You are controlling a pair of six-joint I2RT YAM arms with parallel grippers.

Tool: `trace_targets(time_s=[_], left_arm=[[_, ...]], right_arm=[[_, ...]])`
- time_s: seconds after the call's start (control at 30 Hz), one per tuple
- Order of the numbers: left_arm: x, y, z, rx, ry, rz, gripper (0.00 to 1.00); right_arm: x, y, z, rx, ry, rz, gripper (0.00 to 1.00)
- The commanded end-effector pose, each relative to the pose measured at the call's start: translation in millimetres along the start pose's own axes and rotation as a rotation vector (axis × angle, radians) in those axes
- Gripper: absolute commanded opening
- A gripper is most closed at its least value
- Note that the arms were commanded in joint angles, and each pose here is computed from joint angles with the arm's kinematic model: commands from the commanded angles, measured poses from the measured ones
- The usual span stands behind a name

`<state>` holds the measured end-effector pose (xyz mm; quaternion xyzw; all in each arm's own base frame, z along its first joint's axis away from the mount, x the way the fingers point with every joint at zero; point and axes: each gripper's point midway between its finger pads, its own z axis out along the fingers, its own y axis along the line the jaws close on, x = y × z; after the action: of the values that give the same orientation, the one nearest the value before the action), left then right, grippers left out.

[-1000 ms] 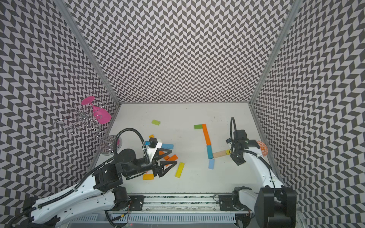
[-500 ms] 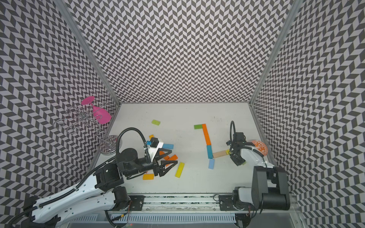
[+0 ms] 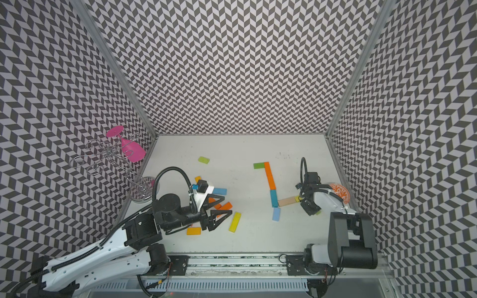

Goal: Assemble a giraffe with building blocks
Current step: Assemble the building block at the center of the board.

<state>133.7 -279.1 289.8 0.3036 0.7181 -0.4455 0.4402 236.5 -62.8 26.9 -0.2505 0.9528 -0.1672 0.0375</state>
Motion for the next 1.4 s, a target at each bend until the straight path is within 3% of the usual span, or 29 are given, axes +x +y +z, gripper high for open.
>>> trace_targets(time_s=[0.0,0.1,0.2,0.27,0.5,1.37], left_arm=[[-8,0,-3,-0.012,-0.019,0.004,0.78],[-8,0,-3,-0.012,-0.017,0.004,0.78],[-8,0,-3,-0.011,-0.016,0.005,0.78],[-8,0,-4,-0.008,-0.019,0.006,0.78],[-8,0,-4,-0.007,-0.019,0.007,0.78],[-8,0,-6,-0.011,-0.024,0.008,0.78]], right_arm=[[-2,1,3,-0.001,-0.010,0.010,0.36],[1,5,4,-0.012,-0.008,0.007,0.46],[3,3,4,-0.004,-0.002,0.009,0.48],[2,4,4,-0.010,-0.003,0.010,0.46],[-1,3,6,-0.020,0.001,0.017,0.26],[-6,-12,6,0.002,0.024,0.064,0.23]])
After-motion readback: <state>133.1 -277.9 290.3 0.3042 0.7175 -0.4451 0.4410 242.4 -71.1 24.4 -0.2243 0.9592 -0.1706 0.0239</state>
